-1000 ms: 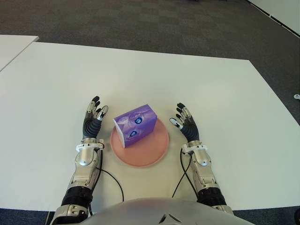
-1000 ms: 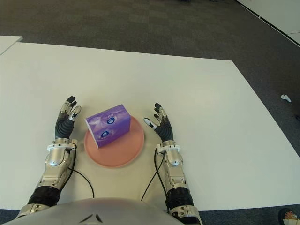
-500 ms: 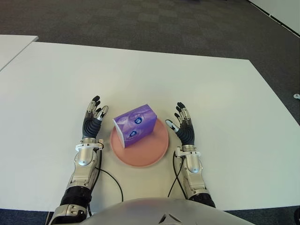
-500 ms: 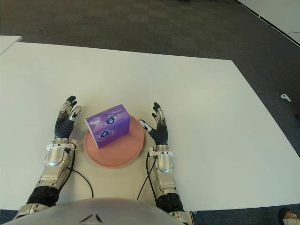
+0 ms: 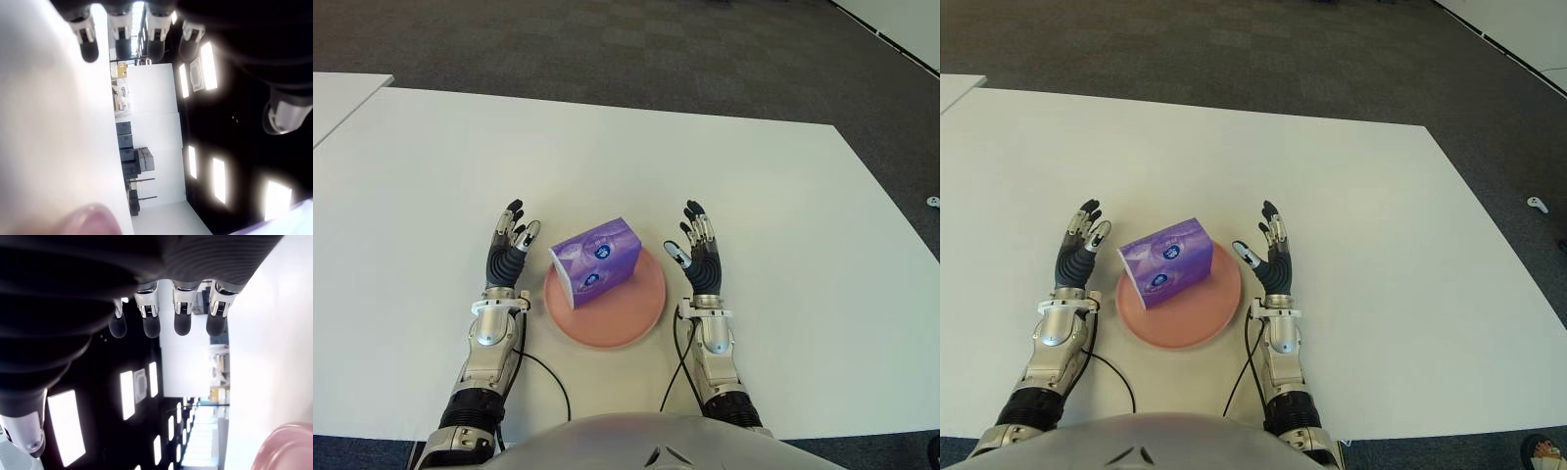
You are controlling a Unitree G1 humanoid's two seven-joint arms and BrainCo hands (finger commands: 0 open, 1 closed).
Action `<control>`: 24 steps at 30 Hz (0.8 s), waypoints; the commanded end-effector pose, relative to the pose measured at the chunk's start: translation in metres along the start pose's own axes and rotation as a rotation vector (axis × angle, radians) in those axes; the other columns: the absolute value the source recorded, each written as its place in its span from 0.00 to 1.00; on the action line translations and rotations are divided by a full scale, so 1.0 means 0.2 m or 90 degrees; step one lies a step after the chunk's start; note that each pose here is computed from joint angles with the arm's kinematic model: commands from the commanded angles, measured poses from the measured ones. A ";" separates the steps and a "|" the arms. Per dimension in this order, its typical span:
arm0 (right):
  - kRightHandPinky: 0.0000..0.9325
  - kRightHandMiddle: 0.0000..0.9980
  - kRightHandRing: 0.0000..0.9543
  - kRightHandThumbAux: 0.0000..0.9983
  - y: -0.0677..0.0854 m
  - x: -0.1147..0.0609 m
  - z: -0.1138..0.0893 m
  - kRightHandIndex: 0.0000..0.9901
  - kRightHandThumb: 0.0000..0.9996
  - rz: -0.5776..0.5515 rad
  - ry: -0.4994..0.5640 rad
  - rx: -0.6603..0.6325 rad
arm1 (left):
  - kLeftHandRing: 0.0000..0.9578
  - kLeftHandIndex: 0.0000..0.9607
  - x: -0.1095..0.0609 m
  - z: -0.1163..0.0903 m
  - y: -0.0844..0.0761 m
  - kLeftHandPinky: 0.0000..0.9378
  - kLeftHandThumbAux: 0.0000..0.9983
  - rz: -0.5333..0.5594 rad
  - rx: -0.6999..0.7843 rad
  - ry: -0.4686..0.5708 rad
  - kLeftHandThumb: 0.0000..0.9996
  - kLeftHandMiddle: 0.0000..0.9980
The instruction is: Put the tissue paper into the plate.
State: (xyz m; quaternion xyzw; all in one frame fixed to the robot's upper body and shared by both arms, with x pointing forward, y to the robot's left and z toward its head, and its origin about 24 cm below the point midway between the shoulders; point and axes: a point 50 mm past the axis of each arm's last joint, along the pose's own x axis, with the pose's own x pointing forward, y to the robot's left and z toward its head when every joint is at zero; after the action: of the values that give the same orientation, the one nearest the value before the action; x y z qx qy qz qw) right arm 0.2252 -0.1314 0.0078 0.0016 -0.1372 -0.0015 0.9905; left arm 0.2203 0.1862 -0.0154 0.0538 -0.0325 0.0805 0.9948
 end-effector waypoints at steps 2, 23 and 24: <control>0.00 0.00 0.00 0.56 -0.06 -0.28 -0.22 0.00 0.00 -0.012 0.162 -0.003 | 0.00 0.00 -0.11 -0.12 0.01 0.00 0.38 -0.012 0.032 0.071 0.00 0.00; 0.00 0.00 0.00 0.65 -0.08 -0.26 -0.22 0.00 0.00 -0.027 0.200 -0.021 | 0.00 0.00 -0.11 -0.13 0.00 0.00 0.39 -0.016 0.031 0.072 0.00 0.00; 0.00 0.00 0.00 0.65 -0.08 -0.26 -0.22 0.00 0.00 -0.027 0.200 -0.023 | 0.00 0.00 -0.11 -0.13 0.00 0.00 0.39 -0.017 0.031 0.072 0.00 0.00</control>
State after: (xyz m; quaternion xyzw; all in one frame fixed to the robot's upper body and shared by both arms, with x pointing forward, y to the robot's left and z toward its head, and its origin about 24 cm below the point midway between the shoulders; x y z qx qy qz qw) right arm 0.2308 -0.1331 0.0041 -0.0004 -0.1188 0.0014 0.9929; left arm 0.2214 0.1838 -0.0150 0.0566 -0.0382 0.0741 0.9949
